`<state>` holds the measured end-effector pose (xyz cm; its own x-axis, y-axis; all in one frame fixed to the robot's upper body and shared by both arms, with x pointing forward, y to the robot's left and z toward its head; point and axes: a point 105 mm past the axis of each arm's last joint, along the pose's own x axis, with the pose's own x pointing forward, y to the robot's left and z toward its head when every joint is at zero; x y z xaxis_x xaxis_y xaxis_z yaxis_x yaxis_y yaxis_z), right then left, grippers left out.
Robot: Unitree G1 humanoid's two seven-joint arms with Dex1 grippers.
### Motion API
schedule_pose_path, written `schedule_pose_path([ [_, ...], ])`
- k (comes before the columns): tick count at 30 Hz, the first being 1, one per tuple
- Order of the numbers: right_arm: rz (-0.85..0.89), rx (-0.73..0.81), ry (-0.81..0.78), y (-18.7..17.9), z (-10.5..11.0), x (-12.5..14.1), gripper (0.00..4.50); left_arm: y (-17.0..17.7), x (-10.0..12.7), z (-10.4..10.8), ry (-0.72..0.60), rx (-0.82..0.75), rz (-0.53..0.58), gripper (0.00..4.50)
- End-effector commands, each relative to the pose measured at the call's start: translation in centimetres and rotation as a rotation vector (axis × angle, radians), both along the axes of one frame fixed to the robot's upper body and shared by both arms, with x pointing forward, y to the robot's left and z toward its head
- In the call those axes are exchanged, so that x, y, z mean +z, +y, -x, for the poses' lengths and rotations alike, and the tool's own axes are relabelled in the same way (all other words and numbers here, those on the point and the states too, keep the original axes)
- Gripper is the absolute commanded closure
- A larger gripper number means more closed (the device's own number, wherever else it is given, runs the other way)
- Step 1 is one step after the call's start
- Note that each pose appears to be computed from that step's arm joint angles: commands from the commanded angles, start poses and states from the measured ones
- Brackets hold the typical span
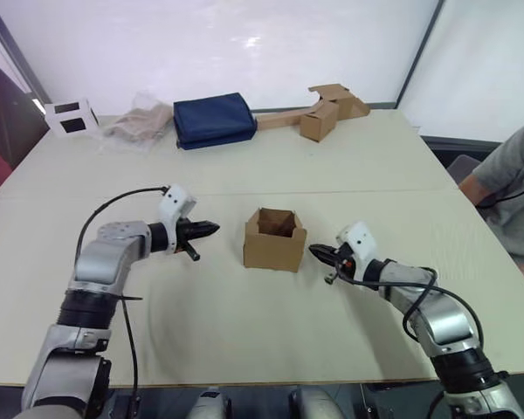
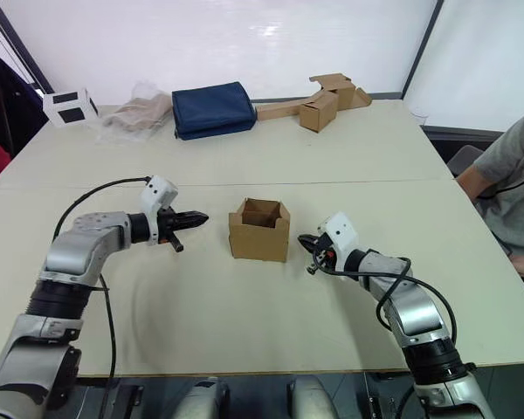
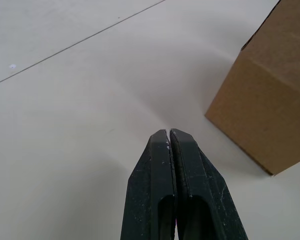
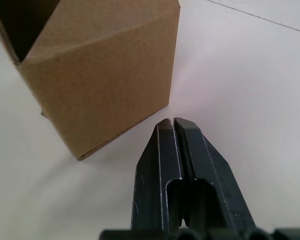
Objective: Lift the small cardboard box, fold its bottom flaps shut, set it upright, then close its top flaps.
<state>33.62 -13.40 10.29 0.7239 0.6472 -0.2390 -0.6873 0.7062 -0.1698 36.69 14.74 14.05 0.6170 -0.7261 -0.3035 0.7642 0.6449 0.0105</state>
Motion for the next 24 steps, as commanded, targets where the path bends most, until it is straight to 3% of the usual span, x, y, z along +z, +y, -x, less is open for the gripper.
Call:
schedule_pose_path([
  [1, 0.043, 0.023, -0.049, 0.9, -0.7, 0.4, 4.50, -1.9, -0.3, 1.0, -0.030, -0.077, -0.008, 4.45],
  [9, 0.035, 0.078, -0.046, 2.7, -0.4, -0.2, 4.50, -4.9, -3.4, 3.7, 0.009, -0.197, -0.050, 4.45],
  [13, 0.041, 0.092, -0.041, 2.6, 0.0, -0.2, 4.50, -5.5, -3.6, 4.3, 0.020, -0.220, -0.046, 4.45],
  [17, 0.049, 0.128, -0.023, 1.8, 1.4, -0.3, 4.50, -5.5, -3.7, 6.4, 0.078, -0.296, -0.035, 4.45],
  [24, 0.067, 0.150, 0.017, 1.3, 3.0, -0.9, 4.50, -4.0, -4.0, 5.8, 0.078, -0.240, -0.065, 4.45],
])
